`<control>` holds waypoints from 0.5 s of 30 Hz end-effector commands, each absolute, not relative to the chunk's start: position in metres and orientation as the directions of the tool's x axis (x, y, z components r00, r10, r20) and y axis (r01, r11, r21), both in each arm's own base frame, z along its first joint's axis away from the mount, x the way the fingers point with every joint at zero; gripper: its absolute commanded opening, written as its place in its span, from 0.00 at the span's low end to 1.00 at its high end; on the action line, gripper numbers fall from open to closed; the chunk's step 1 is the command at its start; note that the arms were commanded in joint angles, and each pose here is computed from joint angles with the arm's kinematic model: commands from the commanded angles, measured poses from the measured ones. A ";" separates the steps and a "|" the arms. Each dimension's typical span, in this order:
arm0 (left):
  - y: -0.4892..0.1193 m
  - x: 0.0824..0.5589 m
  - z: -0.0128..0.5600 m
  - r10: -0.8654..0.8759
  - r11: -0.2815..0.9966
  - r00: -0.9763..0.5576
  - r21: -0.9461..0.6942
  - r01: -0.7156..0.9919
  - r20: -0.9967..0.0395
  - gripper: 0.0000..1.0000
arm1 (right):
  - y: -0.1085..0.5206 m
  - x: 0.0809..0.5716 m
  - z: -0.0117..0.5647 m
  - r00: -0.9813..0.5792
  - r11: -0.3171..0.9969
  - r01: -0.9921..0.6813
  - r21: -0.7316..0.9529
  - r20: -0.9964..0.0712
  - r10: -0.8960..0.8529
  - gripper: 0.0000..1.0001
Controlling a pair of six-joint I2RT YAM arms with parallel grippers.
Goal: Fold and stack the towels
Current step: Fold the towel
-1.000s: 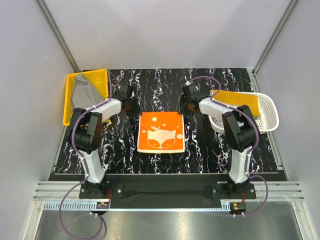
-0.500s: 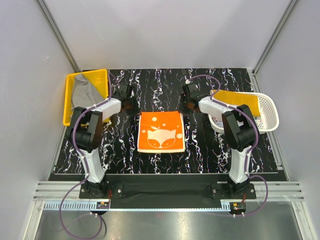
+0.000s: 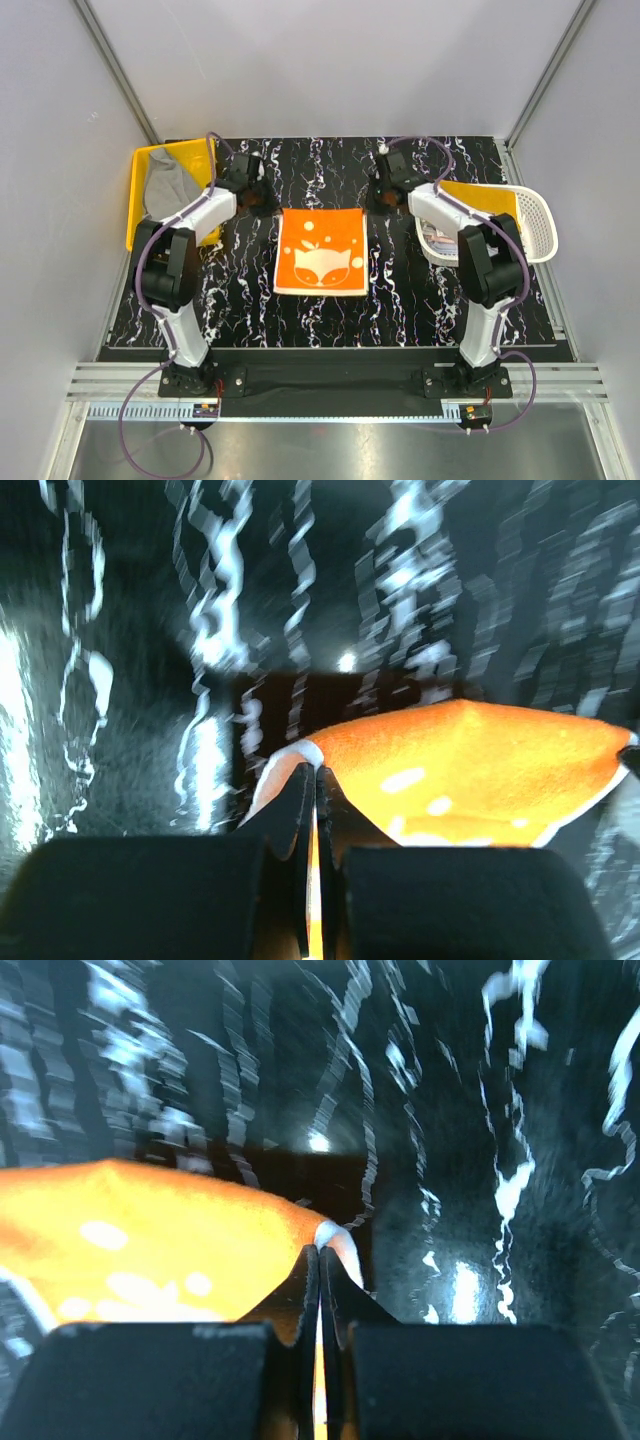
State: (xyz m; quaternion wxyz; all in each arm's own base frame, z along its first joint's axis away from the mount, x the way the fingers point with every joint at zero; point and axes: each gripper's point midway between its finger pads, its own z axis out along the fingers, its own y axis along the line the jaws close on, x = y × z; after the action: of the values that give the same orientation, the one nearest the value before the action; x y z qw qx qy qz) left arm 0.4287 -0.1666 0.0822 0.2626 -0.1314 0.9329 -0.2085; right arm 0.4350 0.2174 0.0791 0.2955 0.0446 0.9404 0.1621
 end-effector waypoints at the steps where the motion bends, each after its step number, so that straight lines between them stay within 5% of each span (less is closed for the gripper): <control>1: -0.169 0.455 0.168 -0.369 0.855 -0.728 -0.518 -0.021 -0.579 0.00 | 0.226 0.460 0.188 -0.694 0.905 -0.137 0.402 -0.691 0.202 0.00; 15: -0.149 0.458 0.295 -0.425 0.837 -0.484 -0.536 0.112 -0.765 0.00 | 0.216 0.464 0.331 -0.429 0.872 -0.321 0.370 -0.878 0.214 0.00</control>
State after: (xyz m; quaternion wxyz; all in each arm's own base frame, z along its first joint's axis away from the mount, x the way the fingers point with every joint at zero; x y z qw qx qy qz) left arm 0.4665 -0.1559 0.2325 0.4214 -0.1136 0.8631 -0.2541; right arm 0.4779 0.2208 0.2706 0.4729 -0.0067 0.8508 0.2292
